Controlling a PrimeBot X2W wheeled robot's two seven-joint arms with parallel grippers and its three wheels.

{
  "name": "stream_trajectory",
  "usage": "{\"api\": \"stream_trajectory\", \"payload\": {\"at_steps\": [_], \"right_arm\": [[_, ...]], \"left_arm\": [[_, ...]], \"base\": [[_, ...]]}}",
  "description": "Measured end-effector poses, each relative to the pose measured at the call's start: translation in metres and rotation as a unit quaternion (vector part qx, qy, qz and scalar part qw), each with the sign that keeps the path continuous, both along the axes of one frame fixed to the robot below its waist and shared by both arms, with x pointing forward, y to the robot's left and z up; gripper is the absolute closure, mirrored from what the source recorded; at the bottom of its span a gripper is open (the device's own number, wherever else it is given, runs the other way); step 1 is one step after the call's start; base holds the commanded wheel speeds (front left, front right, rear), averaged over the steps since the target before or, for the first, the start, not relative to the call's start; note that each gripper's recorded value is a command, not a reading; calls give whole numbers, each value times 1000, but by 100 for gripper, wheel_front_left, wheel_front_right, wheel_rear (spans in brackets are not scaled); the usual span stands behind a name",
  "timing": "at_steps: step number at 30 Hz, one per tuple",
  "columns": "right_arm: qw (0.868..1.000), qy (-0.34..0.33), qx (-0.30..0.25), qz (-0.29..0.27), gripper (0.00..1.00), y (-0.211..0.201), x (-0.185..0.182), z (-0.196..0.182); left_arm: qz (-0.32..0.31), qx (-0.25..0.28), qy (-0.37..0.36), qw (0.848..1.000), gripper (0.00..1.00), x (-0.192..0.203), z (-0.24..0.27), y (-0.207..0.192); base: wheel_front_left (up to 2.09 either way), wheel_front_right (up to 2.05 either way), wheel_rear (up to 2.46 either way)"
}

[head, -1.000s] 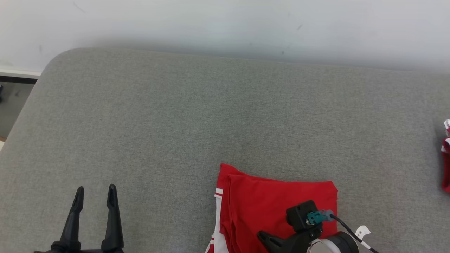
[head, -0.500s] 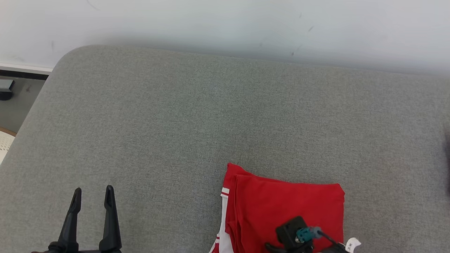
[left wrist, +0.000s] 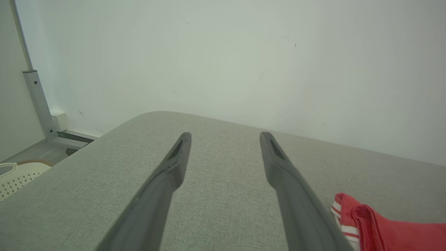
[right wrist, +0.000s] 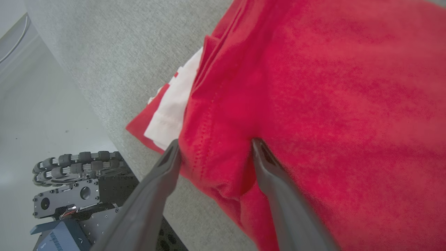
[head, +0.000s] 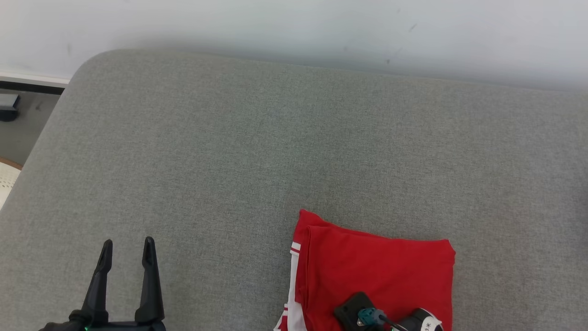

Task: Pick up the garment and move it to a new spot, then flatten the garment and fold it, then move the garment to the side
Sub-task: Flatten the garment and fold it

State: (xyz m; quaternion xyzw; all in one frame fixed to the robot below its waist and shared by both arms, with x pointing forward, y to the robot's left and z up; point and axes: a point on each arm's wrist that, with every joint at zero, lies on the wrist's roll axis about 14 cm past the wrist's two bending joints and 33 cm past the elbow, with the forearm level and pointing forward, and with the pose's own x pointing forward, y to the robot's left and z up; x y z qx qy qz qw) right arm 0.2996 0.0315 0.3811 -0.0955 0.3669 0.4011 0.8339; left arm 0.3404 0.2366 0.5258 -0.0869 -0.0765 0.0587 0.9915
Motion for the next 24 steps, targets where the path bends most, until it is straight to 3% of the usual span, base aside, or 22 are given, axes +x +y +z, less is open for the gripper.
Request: {"api": "stream_trajectory", "payload": {"at_steps": [1,2,3,23,24], "right_arm": [[1000,-2,1,4,51,2,1,-1],[1000,-4,3,8,69,5,1,-2],[1000,-7,8,13,100,8,2,-2],[994,-6,105,9,100,41,10,-2],[994,-4,108,7,60,41,10,-3]], "left_arm": [[1,0,1,1000,0,0,0,1],[3,0,1,1000,0,-1,0,1],[4,0,2,1000,0,-1,-1,2],[3,2,-9,1000,0,-9,6,2],[3,1,-8,1000,0,-11,5,2]], "base": [[0,0,0],[0,0,0],[0,0,0],[0,0,0],[0,0,0]]}}
